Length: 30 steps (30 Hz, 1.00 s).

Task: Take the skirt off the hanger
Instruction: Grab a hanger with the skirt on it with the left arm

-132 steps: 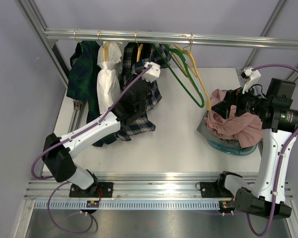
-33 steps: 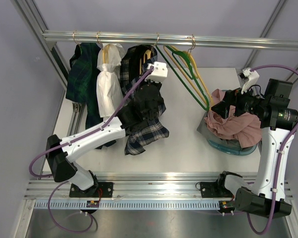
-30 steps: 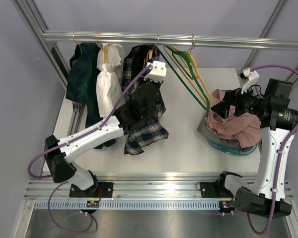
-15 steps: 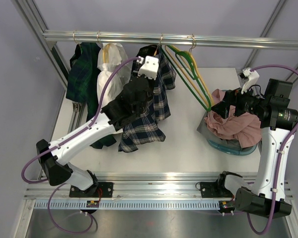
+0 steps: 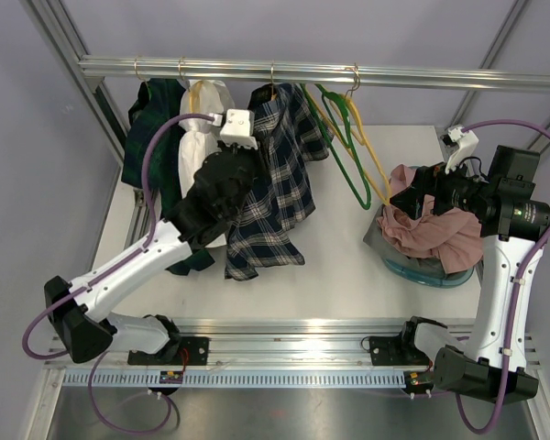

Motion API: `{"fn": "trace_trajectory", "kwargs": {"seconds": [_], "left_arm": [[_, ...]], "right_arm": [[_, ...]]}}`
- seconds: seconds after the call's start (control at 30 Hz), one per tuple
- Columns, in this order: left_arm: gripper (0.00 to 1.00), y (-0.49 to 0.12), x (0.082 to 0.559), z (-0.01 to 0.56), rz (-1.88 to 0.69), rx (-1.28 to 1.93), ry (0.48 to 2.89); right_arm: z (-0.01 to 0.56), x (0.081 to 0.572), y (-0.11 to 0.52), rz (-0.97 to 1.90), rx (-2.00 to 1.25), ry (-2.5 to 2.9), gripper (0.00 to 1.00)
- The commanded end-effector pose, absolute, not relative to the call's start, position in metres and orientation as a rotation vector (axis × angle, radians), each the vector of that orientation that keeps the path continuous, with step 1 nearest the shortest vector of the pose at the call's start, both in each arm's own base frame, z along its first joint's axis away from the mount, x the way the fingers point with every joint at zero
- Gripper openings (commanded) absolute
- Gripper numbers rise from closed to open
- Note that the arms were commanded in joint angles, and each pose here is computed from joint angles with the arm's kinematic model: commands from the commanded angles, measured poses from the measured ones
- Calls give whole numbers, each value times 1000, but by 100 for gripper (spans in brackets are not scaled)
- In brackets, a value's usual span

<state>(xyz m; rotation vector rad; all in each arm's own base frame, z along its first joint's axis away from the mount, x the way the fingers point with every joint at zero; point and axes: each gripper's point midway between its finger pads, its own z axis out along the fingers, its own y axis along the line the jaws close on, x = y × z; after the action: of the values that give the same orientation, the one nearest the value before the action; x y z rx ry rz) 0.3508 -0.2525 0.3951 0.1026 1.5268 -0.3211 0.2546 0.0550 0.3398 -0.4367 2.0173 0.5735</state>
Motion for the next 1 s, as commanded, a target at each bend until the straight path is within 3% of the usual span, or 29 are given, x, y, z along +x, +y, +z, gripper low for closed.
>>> {"fn": "trace_trajectory", "kwargs": {"seconds": [0.0, 0.1, 0.2, 0.33, 0.37, 0.4, 0.47, 0.6, 0.7, 0.97], "left_arm": [[39, -251, 336, 458, -554, 15, 1364], [64, -257, 336, 455, -608, 70, 1388], [75, -259, 335, 458, -669, 101, 1396], [80, -250, 355, 462, -701, 51, 1492], [81, -249, 351, 497, -745, 62, 1456], [82, -253, 370, 466, -702, 66, 1590], [83, -255, 372, 493, -712, 84, 1584], [81, -258, 394, 459, -591, 90, 1754], [74, -259, 404, 431, -526, 95, 1819], [65, -259, 406, 399, -427, 117, 1794]], "right_arm": [[345, 258, 55, 570, -434, 1992, 98], [345, 258, 55, 571, -433, 1992, 98], [345, 257, 55, 563, -435, 1993, 98], [345, 256, 54, 559, -435, 1993, 98], [345, 256, 54, 563, -434, 1995, 98], [345, 256, 55, 564, -434, 1992, 98], [346, 257, 55, 567, -435, 1987, 98], [347, 256, 55, 563, -433, 1985, 98], [345, 255, 54, 554, -435, 1991, 98], [345, 258, 55, 570, -430, 1987, 98]]}}
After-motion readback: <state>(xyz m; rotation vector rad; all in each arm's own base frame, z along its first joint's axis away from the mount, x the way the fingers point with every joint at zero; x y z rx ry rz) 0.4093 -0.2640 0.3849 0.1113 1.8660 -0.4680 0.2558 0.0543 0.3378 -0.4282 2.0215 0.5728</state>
